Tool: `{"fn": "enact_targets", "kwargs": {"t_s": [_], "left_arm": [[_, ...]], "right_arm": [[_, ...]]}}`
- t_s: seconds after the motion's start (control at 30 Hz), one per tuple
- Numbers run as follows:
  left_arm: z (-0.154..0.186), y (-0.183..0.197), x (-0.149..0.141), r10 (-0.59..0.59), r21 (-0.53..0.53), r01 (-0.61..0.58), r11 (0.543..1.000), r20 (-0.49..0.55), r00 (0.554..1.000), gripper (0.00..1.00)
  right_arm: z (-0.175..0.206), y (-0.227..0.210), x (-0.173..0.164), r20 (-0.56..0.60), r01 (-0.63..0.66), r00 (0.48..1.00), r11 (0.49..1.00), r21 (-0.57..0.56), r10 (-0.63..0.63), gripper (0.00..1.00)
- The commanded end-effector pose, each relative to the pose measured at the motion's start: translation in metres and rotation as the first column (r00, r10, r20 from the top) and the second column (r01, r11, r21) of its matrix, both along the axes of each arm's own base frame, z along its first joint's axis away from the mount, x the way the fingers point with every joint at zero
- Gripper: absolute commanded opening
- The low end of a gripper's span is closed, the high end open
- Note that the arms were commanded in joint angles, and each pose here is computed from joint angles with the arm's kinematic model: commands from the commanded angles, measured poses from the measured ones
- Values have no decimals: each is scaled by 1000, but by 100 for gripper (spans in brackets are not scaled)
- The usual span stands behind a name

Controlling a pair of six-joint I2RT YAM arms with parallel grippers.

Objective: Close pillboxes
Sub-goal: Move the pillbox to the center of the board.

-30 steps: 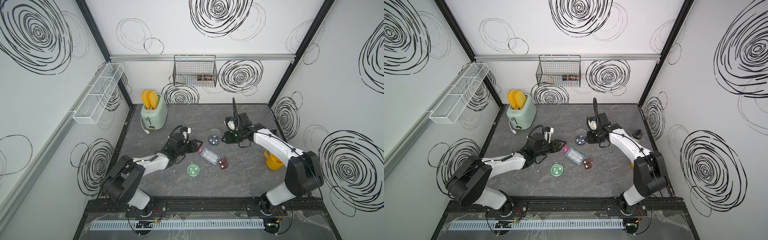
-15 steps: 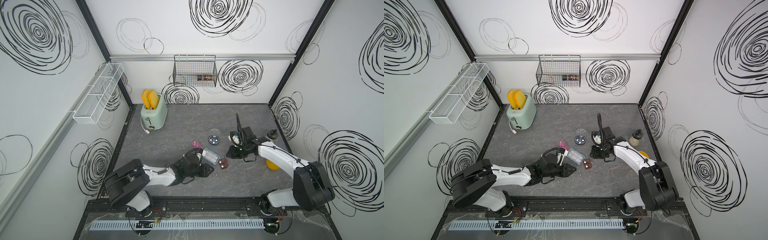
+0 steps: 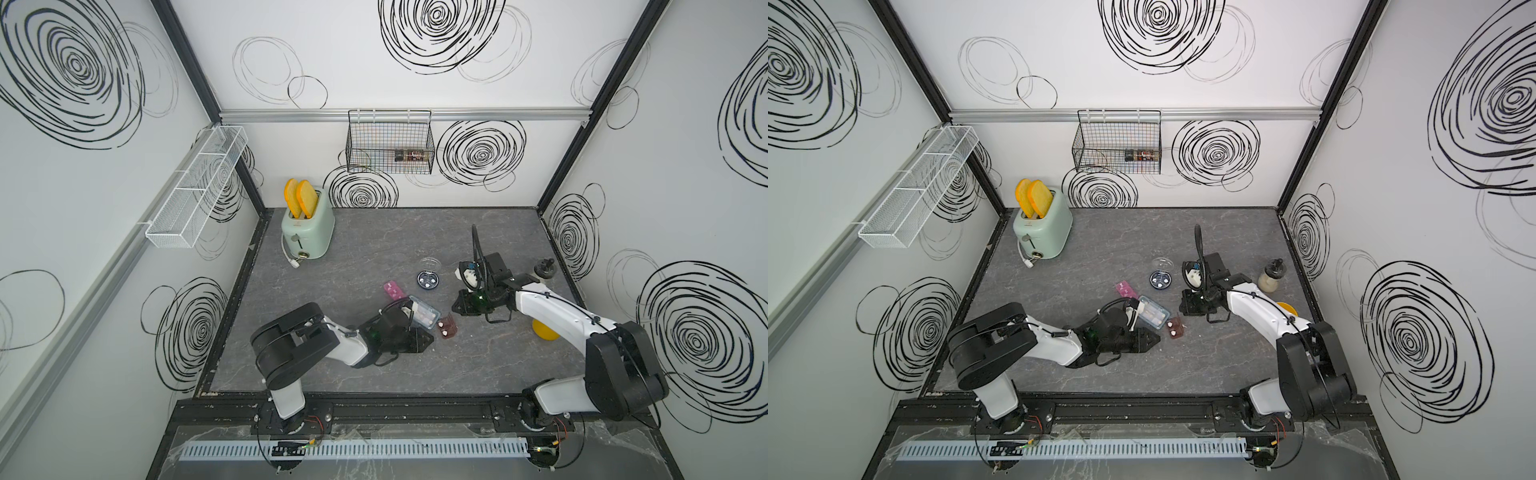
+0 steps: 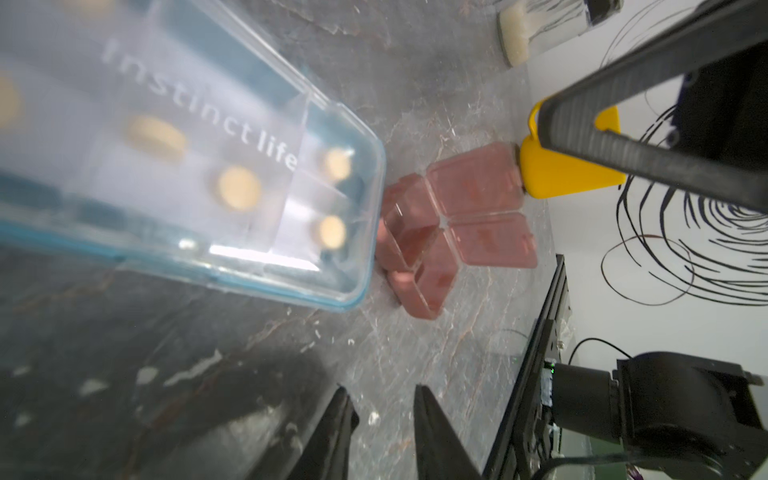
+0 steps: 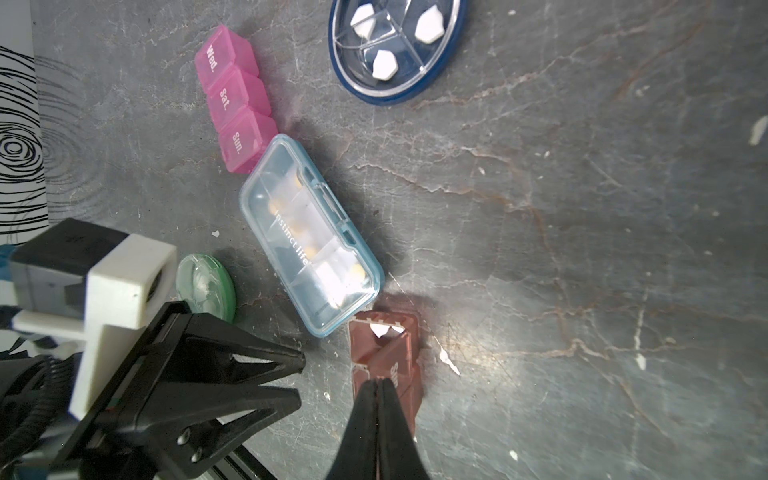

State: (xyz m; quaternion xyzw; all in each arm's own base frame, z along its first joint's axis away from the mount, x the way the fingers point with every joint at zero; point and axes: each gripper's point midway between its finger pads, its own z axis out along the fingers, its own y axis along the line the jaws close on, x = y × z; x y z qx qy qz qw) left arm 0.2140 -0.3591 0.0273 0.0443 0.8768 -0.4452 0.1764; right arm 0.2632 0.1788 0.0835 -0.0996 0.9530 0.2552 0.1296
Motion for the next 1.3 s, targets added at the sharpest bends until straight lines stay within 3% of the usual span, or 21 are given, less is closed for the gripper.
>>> {"fn": "enact_targets", "kwargs": {"t_s": [0.0,0.5,0.77,1.27], "left_arm": [[8,-6,22,47,-46,-46,998,30,998,30],[6,0,69,131,-53,-128,990,59,990,31],[15,-4,47,98,-77,-94,993,53,994,30],[7,-9,41,91,-95,-88,992,29,995,29]], "right_arm": [[-7,1,-3,-19,-14,1000,1000,11,15,9],[-17,4,-13,-54,-38,998,999,33,39,9],[-21,10,-18,-61,-60,996,998,33,62,9],[-27,23,-24,-65,-105,992,994,7,105,10]]}}
